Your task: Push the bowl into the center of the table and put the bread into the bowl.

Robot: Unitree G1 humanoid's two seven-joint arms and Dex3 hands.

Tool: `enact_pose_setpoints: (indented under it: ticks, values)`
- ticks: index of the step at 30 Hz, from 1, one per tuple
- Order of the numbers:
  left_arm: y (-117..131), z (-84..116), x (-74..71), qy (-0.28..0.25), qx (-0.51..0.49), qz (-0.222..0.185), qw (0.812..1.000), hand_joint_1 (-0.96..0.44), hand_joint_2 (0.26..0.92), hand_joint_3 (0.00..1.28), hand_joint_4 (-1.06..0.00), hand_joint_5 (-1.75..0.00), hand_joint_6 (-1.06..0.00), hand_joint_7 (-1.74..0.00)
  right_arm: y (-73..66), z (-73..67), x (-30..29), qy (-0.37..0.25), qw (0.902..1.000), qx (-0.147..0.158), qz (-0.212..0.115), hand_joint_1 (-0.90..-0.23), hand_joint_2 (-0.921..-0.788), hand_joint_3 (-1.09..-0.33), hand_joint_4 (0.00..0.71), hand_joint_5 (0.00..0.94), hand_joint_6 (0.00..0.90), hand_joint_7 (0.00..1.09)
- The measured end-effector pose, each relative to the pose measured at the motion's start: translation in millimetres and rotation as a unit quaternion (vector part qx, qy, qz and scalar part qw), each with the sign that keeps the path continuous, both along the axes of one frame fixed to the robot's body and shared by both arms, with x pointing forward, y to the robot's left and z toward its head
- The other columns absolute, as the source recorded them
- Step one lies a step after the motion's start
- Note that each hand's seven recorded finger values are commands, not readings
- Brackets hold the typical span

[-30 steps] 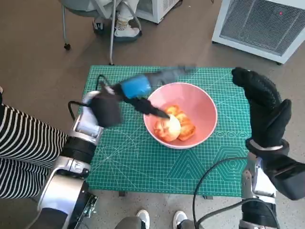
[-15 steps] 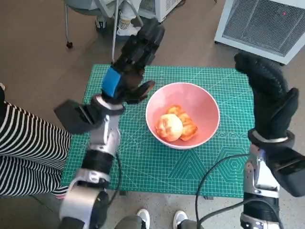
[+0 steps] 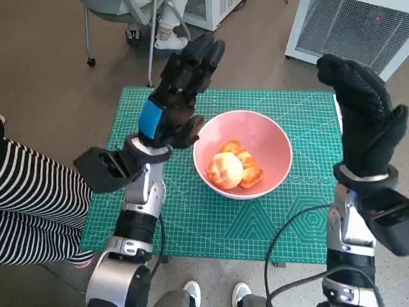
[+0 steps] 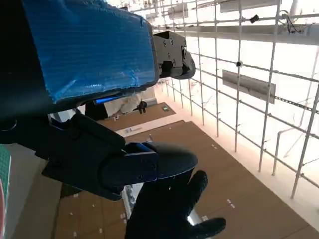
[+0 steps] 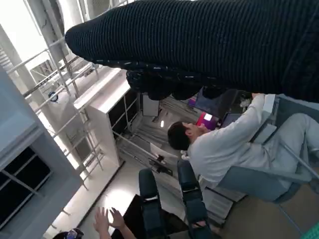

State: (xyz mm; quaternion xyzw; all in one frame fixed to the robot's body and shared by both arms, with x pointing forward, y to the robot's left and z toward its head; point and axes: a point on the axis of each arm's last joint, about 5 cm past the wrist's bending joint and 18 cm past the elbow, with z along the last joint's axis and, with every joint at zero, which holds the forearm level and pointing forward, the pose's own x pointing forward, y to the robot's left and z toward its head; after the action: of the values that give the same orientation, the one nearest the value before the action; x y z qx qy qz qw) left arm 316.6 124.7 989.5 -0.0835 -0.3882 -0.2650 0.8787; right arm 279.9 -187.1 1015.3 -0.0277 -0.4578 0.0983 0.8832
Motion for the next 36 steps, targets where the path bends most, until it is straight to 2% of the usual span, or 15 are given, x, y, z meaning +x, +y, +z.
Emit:
enact_pose_setpoints:
  ticks: [6, 15, 36]
  values:
    - [0.7, 0.4, -0.7, -0.006, -0.005, 0.011, 1.000, -0.75, 0.921, 0.56, -0.05, 0.00, 0.00, -0.33, 2.1, -0.4, 2.0, 0.001, 0.9999, -0.012, -0.003, -0.697, -0.921, -0.744, 0.170, 0.004, 0.079, 0.44]
    - [0.9, 0.8, -1.1, -0.009, -0.011, 0.019, 1.000, -0.75, 0.921, 0.56, -0.05, 0.00, 0.00, -0.33, 2.7, -2.1, 4.2, 0.008, 0.9999, -0.011, -0.004, -0.694, -0.921, -0.750, 0.165, 0.000, 0.077, 0.44]
    - [2.2, 0.5, -1.5, -0.009, -0.017, 0.022, 1.000, -0.73, 0.921, 0.55, -0.05, 0.00, 0.00, -0.33, 5.6, 1.3, 3.7, 0.015, 0.9998, -0.008, 0.000, -0.693, -0.921, -0.748, 0.162, 0.001, 0.082, 0.44]
